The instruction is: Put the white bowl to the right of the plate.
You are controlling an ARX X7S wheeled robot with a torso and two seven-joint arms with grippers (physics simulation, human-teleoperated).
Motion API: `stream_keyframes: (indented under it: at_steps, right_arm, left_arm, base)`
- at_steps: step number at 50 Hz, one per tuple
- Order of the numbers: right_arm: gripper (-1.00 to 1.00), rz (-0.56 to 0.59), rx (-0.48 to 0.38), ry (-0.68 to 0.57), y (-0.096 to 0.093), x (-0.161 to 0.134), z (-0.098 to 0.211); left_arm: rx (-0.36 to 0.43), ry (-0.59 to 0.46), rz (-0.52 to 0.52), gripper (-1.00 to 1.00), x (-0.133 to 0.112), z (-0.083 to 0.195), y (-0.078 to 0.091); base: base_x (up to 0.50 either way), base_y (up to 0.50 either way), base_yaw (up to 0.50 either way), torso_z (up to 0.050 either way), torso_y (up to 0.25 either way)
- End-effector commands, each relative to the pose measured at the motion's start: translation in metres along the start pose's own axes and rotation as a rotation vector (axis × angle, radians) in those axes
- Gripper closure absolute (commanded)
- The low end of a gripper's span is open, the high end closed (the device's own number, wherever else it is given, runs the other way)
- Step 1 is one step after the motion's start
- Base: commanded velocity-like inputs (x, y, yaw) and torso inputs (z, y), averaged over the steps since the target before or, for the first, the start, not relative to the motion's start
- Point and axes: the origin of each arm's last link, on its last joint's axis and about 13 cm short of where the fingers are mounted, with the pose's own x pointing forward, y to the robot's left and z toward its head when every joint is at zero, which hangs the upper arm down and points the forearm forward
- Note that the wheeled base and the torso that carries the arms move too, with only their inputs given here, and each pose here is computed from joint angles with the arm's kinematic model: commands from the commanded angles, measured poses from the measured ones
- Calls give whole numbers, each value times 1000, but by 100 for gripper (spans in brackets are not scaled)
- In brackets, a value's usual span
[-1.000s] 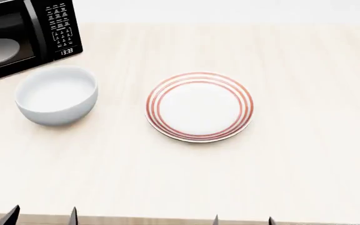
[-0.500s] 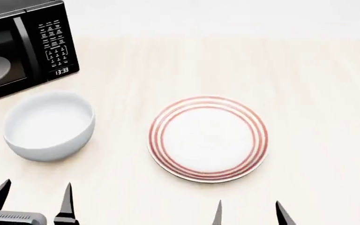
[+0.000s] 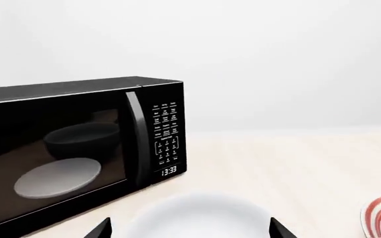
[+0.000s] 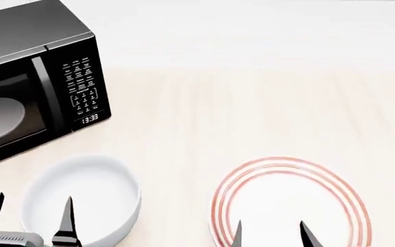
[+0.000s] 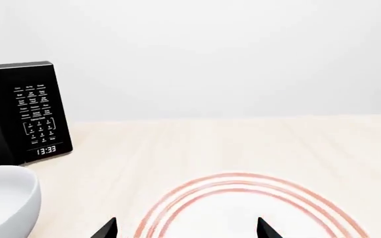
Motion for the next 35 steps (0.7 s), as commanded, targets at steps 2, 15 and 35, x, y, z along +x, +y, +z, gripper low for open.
stream_keyframes:
  at_steps: [2, 15, 35]
  right_arm:
    - [-100, -34, -37, 20, 1, 4, 2]
    - [-100, 39, 5, -7, 1, -3, 7]
    - [-100, 53, -3, -10, 2, -2, 6]
  left_arm:
    - [0, -10, 7, -100, -1, 3, 1]
    - [1, -13, 5, -100, -1, 5, 1]
    - [5, -14, 14, -100, -1, 4, 3]
  base:
    - [0, 0, 0, 0, 8]
    - [346, 0, 0, 0, 0]
    - [296, -73, 0, 0, 0]
